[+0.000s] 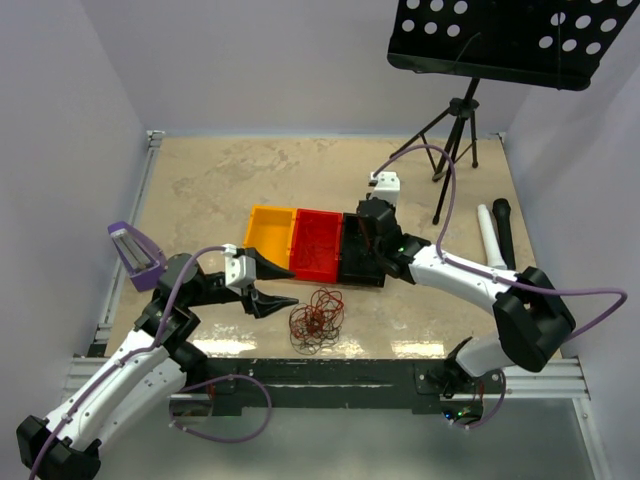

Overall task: Untangle the cables
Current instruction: Place the cable in the bin.

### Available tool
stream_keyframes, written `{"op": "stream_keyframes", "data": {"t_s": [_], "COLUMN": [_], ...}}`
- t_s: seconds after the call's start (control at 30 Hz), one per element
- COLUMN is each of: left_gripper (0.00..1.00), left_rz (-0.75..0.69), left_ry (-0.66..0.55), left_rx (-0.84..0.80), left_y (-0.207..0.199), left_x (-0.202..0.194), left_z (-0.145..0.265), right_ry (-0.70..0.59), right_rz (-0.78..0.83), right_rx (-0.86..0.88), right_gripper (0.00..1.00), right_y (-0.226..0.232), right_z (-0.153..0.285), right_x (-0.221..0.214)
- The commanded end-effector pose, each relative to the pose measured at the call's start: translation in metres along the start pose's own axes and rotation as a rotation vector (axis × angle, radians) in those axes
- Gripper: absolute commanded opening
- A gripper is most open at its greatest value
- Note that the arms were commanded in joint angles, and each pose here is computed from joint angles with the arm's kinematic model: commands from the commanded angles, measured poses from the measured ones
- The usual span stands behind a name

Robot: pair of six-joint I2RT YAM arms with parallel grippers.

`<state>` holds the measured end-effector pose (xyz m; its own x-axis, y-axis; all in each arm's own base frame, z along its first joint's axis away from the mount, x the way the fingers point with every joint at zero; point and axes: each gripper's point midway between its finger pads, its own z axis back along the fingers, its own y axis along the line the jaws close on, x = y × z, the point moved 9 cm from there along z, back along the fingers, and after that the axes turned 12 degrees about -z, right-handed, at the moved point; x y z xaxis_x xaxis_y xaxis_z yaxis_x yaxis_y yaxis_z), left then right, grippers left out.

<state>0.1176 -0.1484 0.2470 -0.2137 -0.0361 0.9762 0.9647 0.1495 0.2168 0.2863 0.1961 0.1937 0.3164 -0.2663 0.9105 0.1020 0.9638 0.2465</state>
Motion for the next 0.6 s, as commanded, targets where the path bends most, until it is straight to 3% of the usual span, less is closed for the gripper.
{"op": "stream_keyframes", "data": {"t_s": [0.0, 0.33, 0.57], "left_gripper": [0.59, 0.60, 0.60], "left_rz": [-0.053, -0.047, -0.053], "left_ry": [-0.043, -0.047, -0.053], "left_rx": [-0.005, -0.017, -0.013], "left_y": [0.003, 0.003, 0.003], "left_x": [0.013, 0.014, 0.015], "left_z": [0.000, 0.000, -0.001], "right_ry": [-0.053, -0.056, 0.028], "right_rz": [-0.061, -0.063, -0.019], "right_rx": [-0.084, -0.073, -0.037], "right_gripper": [0.00, 0.00, 0.00], "right_y": [-0.006, -0.006, 0.007], "right_z": [0.003, 0.007, -0.014], "right_x": [0.010, 0.015, -0.010]}}
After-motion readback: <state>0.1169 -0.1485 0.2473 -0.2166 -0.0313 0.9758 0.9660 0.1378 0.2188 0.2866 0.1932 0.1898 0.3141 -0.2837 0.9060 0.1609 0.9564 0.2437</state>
